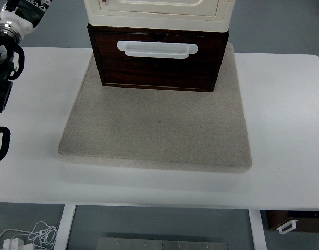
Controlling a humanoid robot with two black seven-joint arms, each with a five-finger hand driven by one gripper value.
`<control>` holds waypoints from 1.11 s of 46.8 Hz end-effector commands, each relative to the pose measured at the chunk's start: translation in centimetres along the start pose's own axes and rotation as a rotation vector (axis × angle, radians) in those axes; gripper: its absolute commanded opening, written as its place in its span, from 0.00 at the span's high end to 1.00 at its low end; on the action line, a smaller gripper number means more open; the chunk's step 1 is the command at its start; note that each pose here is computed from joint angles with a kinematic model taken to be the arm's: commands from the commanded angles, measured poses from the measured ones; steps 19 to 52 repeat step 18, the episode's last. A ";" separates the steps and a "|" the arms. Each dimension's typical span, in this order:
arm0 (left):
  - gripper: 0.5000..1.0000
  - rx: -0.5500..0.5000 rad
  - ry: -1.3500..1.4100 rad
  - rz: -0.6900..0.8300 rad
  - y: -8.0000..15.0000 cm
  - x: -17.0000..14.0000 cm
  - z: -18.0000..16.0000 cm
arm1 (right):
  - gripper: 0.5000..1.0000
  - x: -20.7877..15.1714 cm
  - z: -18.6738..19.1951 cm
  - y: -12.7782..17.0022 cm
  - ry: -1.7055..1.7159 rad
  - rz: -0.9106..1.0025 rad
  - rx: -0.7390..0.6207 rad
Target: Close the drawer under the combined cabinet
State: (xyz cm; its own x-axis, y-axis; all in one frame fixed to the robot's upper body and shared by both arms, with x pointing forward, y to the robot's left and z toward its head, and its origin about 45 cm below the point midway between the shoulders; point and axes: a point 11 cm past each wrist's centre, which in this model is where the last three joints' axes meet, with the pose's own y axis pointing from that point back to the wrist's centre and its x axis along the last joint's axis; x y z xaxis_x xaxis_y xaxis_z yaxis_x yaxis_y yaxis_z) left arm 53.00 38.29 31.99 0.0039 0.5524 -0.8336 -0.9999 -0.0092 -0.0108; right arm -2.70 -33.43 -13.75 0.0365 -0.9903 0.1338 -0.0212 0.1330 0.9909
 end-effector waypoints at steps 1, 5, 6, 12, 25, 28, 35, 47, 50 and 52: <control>0.01 0.006 0.002 -0.010 0.1 0.2 -0.4 | 0.10 0.0 0.0 0.0 -0.001 -0.001 0.001; 0.01 0.017 0.006 0.000 0.4 1.1 -1.2 | 0.10 0.0 0.0 0.0 -0.001 -0.001 0.001; 0.01 0.019 0.008 -0.001 0.4 1.1 -1.3 | 0.10 0.0 0.0 0.0 -0.001 -0.001 0.001; 0.01 0.021 0.020 -0.004 0.4 1.2 -1.7 | 0.10 -0.1 0.0 0.0 -0.001 -0.002 0.001; 0.01 0.022 0.031 -0.006 0.3 1.0 -2.4 | 0.10 0.0 -0.1 0.0 -0.002 -0.001 0.002; 0.01 0.022 0.031 -0.006 0.3 1.0 -2.4 | 0.10 0.0 -0.1 0.0 -0.002 -0.001 0.002; 0.01 0.022 0.031 -0.006 0.3 1.0 -2.4 | 0.10 0.0 -0.1 0.0 -0.002 -0.001 0.002; 0.01 0.022 0.031 -0.006 0.3 1.0 -2.4 | 0.10 0.0 -0.1 0.0 -0.002 -0.001 0.002; 0.01 0.022 0.031 -0.006 0.3 1.0 -2.4 | 0.10 0.0 -0.1 0.0 -0.002 -0.001 0.002; 0.01 0.022 0.031 -0.006 0.3 1.0 -2.4 | 0.10 0.0 -0.1 0.0 -0.002 -0.001 0.002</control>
